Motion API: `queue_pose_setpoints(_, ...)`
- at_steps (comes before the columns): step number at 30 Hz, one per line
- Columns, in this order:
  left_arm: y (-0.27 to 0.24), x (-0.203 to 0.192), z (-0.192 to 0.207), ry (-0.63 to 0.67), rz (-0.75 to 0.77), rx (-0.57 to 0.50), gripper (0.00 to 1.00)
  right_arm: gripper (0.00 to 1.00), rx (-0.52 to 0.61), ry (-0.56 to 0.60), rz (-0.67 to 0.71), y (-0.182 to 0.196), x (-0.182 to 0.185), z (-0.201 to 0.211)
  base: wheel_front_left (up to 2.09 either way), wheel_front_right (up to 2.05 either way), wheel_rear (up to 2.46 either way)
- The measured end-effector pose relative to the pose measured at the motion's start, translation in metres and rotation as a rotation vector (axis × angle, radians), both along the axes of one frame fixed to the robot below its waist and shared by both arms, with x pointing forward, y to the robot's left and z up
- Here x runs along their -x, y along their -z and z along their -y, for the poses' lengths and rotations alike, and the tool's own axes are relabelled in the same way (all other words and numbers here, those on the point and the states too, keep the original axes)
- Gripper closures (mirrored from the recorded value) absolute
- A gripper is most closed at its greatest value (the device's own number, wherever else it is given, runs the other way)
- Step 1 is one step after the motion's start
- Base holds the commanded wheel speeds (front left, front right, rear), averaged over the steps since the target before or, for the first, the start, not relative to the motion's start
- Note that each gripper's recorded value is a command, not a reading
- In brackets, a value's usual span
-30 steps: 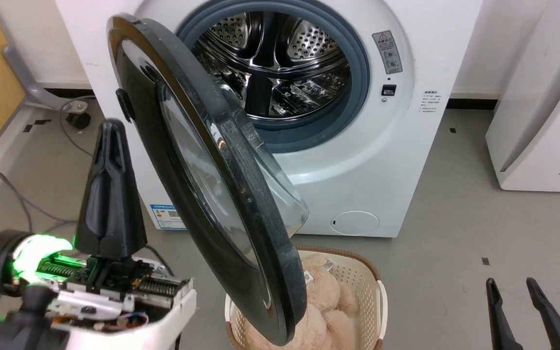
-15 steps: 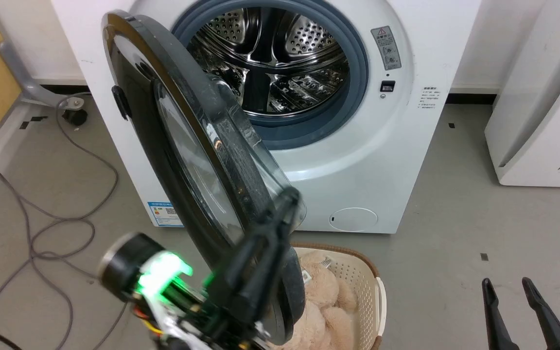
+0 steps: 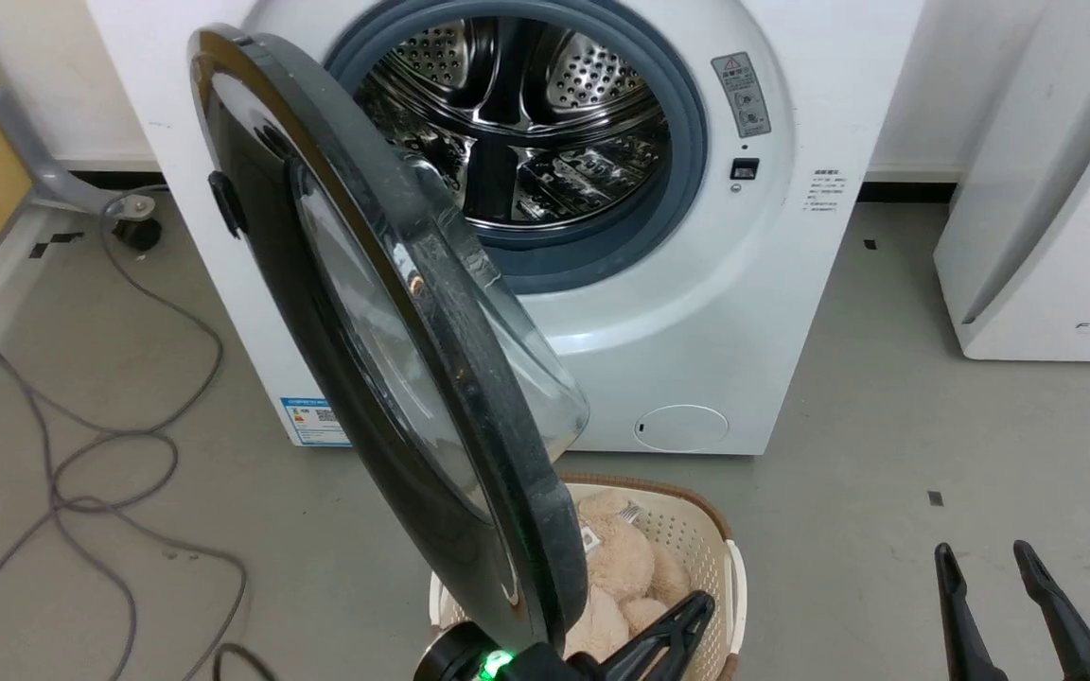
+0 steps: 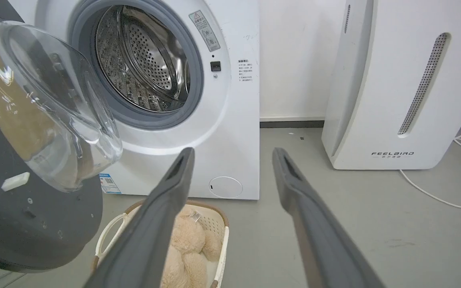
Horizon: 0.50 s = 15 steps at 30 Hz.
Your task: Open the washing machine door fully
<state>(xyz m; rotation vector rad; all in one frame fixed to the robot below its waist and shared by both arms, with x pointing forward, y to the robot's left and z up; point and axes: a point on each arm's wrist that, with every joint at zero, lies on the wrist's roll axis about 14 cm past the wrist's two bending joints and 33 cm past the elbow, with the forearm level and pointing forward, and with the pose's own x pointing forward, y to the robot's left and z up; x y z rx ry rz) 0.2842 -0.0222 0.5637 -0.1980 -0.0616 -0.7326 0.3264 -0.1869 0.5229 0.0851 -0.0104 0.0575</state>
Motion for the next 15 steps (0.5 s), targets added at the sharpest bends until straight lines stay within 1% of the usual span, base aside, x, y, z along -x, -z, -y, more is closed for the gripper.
queue_pose_setpoints(2,0.011,-0.004,0.002,-0.009,-0.040,-0.011,1.00,0.00,0.000,0.004,0.000,0.000,0.001,0.001,0.00,0.00,0.00)
queue_pose_setpoints(5,0.017,-0.015,0.001,-0.037,-0.056,-0.025,1.00,0.00,0.000,0.007,-0.004,0.001,0.001,0.002,0.00,0.00,0.00)
queue_pose_setpoints(8,0.016,-0.032,-0.005,-0.088,-0.044,-0.024,1.00,0.00,-0.001,0.010,-0.010,0.002,0.003,0.003,0.00,0.00,0.00)
queue_pose_setpoints(13,0.020,-0.049,-0.018,-0.173,-0.046,-0.027,1.00,0.00,0.000,0.020,-0.006,0.001,0.005,0.005,0.00,0.00,0.00)
queue_pose_setpoints(14,0.023,-0.054,-0.025,-0.220,-0.055,-0.020,1.00,0.00,-0.001,0.022,-0.002,0.000,0.007,0.006,0.00,0.00,0.00)
queue_pose_setpoints(15,0.023,-0.055,-0.027,-0.232,-0.058,-0.021,1.00,0.00,-0.001,0.022,-0.001,0.000,0.007,0.006,0.00,0.00,0.00)
